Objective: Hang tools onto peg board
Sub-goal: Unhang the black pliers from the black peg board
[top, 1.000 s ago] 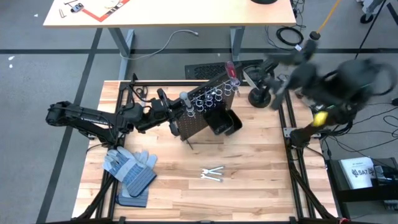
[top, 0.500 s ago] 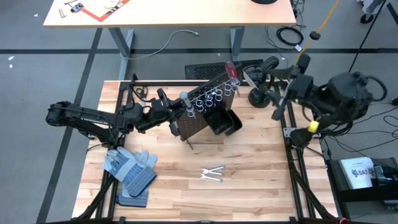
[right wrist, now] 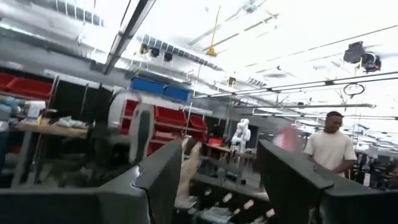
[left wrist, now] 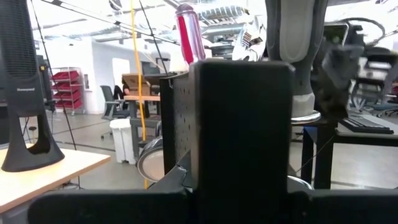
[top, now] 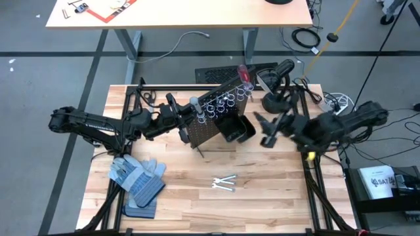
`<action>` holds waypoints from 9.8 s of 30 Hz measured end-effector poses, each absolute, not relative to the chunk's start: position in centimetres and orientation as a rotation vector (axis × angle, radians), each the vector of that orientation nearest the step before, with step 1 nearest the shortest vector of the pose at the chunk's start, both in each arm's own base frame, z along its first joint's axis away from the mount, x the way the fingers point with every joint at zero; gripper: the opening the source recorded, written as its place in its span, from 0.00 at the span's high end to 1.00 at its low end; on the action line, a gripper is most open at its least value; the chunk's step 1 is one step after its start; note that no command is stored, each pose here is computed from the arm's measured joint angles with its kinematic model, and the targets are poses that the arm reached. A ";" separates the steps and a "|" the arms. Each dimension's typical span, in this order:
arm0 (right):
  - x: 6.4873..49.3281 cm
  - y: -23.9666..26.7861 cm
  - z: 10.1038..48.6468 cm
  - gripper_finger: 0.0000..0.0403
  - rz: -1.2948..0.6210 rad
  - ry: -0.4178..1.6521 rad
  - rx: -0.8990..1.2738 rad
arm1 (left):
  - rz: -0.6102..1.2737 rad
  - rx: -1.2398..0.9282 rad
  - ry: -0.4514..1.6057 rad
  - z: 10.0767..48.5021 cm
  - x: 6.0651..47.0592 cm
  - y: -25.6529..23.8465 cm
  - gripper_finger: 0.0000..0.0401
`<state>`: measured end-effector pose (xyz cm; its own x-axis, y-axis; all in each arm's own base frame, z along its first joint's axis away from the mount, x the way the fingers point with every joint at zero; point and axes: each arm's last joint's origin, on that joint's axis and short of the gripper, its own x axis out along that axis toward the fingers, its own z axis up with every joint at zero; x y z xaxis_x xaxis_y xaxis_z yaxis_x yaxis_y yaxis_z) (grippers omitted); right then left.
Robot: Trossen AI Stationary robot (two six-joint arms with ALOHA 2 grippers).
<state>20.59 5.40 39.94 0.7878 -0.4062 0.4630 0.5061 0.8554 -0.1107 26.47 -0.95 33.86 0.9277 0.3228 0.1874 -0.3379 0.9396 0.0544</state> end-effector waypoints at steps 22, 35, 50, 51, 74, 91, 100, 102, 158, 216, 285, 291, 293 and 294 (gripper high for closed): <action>30.6 5.8 40.4 0.39 -0.703 -0.304 -0.067 | 0.352 0.087 -0.177 33.9 26.5 -0.9 0.89; 32.2 3.2 39.6 0.39 -0.644 -0.382 0.035 | 0.351 0.090 -0.177 33.9 26.5 -0.9 0.89; 32.3 2.8 39.8 0.73 -0.617 -0.419 0.061 | 0.350 0.092 -0.176 33.9 26.5 -0.9 0.89; 32.3 2.8 39.8 0.73 -0.618 -0.423 0.063 | 0.350 0.092 -0.176 33.9 26.5 -0.9 0.89; 32.9 2.6 44.1 0.72 -0.630 -0.294 0.015 | 0.350 0.091 -0.170 33.8 26.4 -0.9 0.89; 33.3 2.5 44.5 0.73 -0.589 -0.210 -0.058 | 0.354 0.094 -0.162 33.8 26.4 -0.9 0.89; 33.3 2.1 44.6 0.73 -0.561 -0.230 -0.031 | 0.352 0.094 -0.161 33.7 26.5 -0.9 0.89; 33.3 1.9 44.6 0.73 -0.558 -0.251 0.029 | 0.352 0.092 -0.161 33.7 26.5 -0.9 0.89; 33.3 1.2 45.3 0.70 -0.555 -0.341 0.043 | 0.350 0.096 -0.146 33.6 26.5 -0.9 0.89; 34.1 3.4 42.3 0.44 -0.811 -0.128 0.081 | 0.346 0.095 -0.145 33.6 26.5 -0.8 0.89; 31.7 6.7 47.4 0.77 -0.551 -0.550 -0.166 | 0.332 0.097 -0.142 33.5 26.6 -0.8 0.89; 30.2 10.4 46.5 0.77 -0.482 -0.272 -0.301 | 0.336 0.096 -0.143 33.5 26.6 -0.8 0.89; 29.6 11.5 45.6 0.77 -0.468 -0.148 -0.330 | 0.338 0.096 -0.144 33.5 26.6 -0.8 0.89; 29.3 12.0 45.2 0.77 -0.455 -0.094 -0.333 | 0.339 0.096 -0.145 33.5 26.6 -0.8 0.89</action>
